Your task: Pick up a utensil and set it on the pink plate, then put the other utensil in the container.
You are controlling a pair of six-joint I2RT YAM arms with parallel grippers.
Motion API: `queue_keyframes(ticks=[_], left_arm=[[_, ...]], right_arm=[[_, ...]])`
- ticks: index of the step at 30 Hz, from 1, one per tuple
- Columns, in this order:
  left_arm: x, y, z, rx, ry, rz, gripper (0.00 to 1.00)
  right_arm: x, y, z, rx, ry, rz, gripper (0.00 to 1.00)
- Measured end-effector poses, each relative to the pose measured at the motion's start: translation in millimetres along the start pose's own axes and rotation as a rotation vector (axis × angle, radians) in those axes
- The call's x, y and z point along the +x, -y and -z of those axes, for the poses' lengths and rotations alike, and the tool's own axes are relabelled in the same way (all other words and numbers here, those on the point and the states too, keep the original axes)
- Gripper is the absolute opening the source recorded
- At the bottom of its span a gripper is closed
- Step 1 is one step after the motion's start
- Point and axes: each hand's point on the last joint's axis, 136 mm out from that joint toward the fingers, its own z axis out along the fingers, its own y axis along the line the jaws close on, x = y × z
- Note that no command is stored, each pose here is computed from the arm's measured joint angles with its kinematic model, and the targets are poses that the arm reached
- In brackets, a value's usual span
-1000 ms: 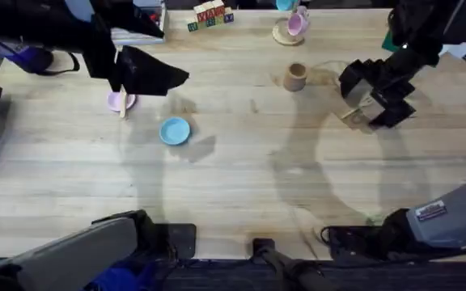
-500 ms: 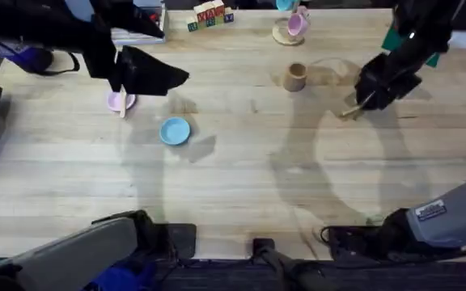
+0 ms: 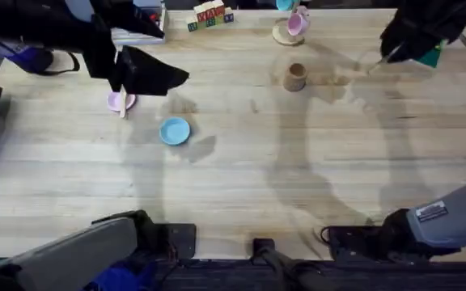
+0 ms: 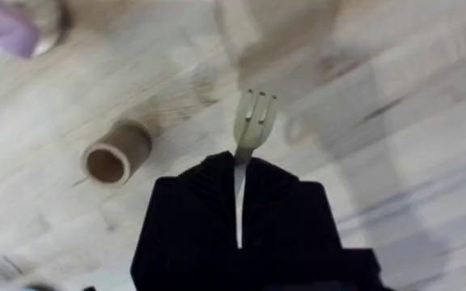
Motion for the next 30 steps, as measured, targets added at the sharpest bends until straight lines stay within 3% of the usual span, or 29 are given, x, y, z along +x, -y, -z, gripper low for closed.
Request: queue_keyframes(ticks=[2,3,8,17,30], left_arm=[[0.0,0.0,0,0.000,0.000,0.000,0.995],[0.0,0.0,0,0.000,0.000,0.000,0.995],[0.0,0.0,0,0.000,0.000,0.000,0.995],[0.0,0.0,0,0.000,0.000,0.000,0.995],[0.0,0.0,0,0.000,0.000,0.000,0.995]], right_arm=[[-4,-4,12,-0.017,0.027,0.051,0.029],[-7,-14,28,-0.047,0.073,0.139,0.033],[5,-22,48,-0.066,0.105,0.240,0.032],[29,-16,83,0.014,0.178,0.326,0.033],[45,2,144,-0.032,0.351,0.331,0.033]])
